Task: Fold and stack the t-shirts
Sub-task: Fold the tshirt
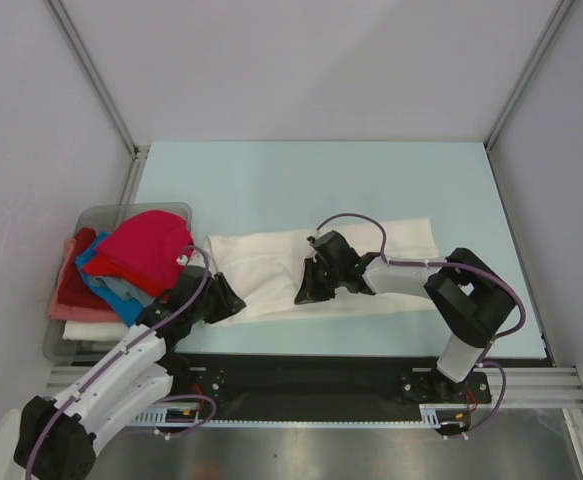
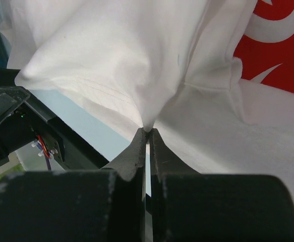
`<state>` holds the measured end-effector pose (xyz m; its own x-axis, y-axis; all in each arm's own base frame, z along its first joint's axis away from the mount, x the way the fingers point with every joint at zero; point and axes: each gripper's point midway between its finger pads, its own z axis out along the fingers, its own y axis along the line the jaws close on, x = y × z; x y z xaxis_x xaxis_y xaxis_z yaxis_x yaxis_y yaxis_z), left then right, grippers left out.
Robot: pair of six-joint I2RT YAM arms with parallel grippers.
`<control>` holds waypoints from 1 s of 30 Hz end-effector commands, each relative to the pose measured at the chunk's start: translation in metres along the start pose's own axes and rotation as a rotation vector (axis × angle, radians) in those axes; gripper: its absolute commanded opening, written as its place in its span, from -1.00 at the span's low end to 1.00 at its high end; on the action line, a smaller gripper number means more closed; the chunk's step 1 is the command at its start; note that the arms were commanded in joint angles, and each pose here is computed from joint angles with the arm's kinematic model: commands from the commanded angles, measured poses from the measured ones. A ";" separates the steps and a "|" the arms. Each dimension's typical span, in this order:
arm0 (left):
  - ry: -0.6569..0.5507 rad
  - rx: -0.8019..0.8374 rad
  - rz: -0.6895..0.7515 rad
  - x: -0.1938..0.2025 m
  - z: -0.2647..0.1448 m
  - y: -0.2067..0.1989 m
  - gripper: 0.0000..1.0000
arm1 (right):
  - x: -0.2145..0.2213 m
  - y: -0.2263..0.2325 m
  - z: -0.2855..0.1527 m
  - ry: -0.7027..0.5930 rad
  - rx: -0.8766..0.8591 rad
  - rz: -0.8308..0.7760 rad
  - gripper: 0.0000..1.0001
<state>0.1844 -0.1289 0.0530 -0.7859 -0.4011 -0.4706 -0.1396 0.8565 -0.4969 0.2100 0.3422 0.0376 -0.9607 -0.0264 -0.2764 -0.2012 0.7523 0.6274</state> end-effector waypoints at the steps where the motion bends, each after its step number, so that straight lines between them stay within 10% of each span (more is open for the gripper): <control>1: 0.021 0.013 -0.021 0.009 -0.001 -0.002 -0.07 | -0.006 0.005 -0.004 -0.015 -0.018 -0.017 -0.96; 15: 0.025 0.049 -0.015 0.021 0.006 0.000 -0.81 | -0.011 0.003 -0.010 -0.019 -0.017 -0.011 -0.99; 30: 0.103 0.166 -0.078 0.030 -0.011 -0.027 -0.78 | -0.015 -0.007 -0.023 0.041 0.017 0.048 -0.93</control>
<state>0.1598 -0.1494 0.0455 -0.8281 -0.4136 -0.3783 -0.1248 0.7941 -0.5949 0.2206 0.3172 0.0372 -0.9787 0.0030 -0.2052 -0.1244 0.7865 0.6049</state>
